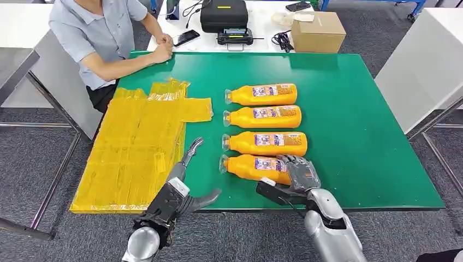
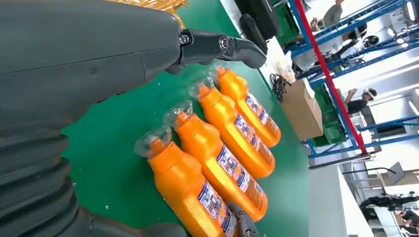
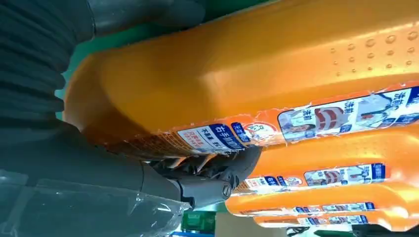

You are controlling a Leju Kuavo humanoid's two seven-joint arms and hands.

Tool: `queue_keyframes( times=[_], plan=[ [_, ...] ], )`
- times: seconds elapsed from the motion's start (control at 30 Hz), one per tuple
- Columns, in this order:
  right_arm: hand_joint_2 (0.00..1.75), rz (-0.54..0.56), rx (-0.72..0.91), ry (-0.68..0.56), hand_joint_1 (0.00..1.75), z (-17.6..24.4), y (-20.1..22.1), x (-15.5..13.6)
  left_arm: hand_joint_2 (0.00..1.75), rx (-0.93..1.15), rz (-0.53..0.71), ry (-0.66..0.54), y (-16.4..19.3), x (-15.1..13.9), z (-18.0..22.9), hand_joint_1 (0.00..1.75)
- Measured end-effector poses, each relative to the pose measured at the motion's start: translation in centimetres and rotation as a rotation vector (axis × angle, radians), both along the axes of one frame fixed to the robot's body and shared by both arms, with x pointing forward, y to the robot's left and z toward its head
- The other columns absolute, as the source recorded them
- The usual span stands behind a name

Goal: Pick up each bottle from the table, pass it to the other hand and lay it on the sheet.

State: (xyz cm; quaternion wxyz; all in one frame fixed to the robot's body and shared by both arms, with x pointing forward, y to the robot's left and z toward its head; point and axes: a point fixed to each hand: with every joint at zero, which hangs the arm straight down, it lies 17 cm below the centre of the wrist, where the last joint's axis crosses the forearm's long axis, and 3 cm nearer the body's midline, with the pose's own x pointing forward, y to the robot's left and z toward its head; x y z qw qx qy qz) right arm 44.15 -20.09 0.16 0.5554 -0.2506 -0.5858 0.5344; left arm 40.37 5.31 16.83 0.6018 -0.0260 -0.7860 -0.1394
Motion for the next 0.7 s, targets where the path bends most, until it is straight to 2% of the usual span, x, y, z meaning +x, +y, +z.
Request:
queue_keyframes(
  times=[0.5,0.63,0.7],
  plan=[
    [1.75,0.018,0.033,0.019,1.75,-0.2,-0.2,-0.4,1.75,-0.005,-0.006,-0.006,-0.2,0.1,0.1,0.00],
    [1.75,0.039,0.134,0.029,1.75,0.3,0.3,-0.7,1.75,-0.027,-0.008,-0.003,-0.2,0.2,0.2,0.00],
    [1.75,0.058,0.258,0.032,1.75,1.3,1.1,-1.1,1.75,-0.085,0.020,0.003,0.4,0.6,0.5,0.00]
  ],
)
